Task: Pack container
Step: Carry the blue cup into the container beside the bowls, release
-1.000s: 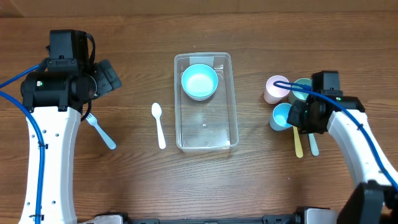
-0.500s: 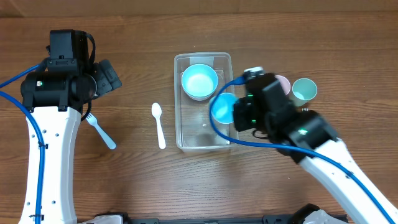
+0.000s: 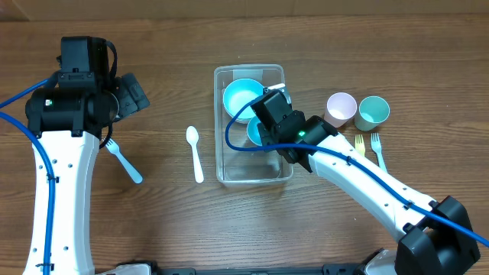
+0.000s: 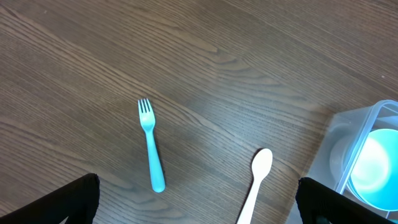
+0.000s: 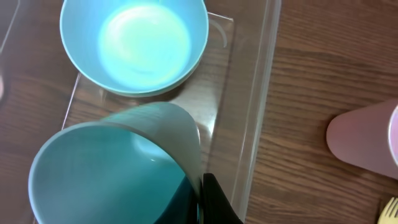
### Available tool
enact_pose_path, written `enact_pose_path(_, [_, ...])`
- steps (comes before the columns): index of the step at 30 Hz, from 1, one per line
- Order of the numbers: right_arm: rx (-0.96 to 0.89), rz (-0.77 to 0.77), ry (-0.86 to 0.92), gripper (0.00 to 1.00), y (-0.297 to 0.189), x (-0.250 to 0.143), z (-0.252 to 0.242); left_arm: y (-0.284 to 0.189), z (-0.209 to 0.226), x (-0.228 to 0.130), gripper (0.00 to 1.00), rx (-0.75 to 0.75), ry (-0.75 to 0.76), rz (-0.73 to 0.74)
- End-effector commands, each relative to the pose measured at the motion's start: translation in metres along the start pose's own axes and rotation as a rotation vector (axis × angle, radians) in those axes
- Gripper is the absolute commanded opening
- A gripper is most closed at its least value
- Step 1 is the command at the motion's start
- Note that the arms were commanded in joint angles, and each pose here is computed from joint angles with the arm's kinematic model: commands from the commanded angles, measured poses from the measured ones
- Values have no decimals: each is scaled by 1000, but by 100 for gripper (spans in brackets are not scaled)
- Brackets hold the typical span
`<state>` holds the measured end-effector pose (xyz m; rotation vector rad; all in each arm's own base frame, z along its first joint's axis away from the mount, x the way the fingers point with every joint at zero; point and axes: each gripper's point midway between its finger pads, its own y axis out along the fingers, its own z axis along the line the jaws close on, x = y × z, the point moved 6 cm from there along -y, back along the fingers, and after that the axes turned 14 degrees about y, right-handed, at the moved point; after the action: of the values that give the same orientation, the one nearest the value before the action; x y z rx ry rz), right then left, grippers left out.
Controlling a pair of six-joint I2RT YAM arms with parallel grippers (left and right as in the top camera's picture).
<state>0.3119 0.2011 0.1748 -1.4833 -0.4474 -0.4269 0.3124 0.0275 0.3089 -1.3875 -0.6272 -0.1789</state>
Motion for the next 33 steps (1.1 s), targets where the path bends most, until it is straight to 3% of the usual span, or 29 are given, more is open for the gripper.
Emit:
enact_pose_path(1, [-13, -24, 38, 4, 2, 9, 0, -6, 1, 2, 100, -10, -26, -18])
enact_pose_path(18, [36, 97, 26, 5, 2, -10, 3, -6, 1, 2, 100, -10, -26, -18])
enact_pose_path(33, [56, 205, 176, 4, 17, -3, -15, -6, 1, 2, 100, -10, -26, -18])
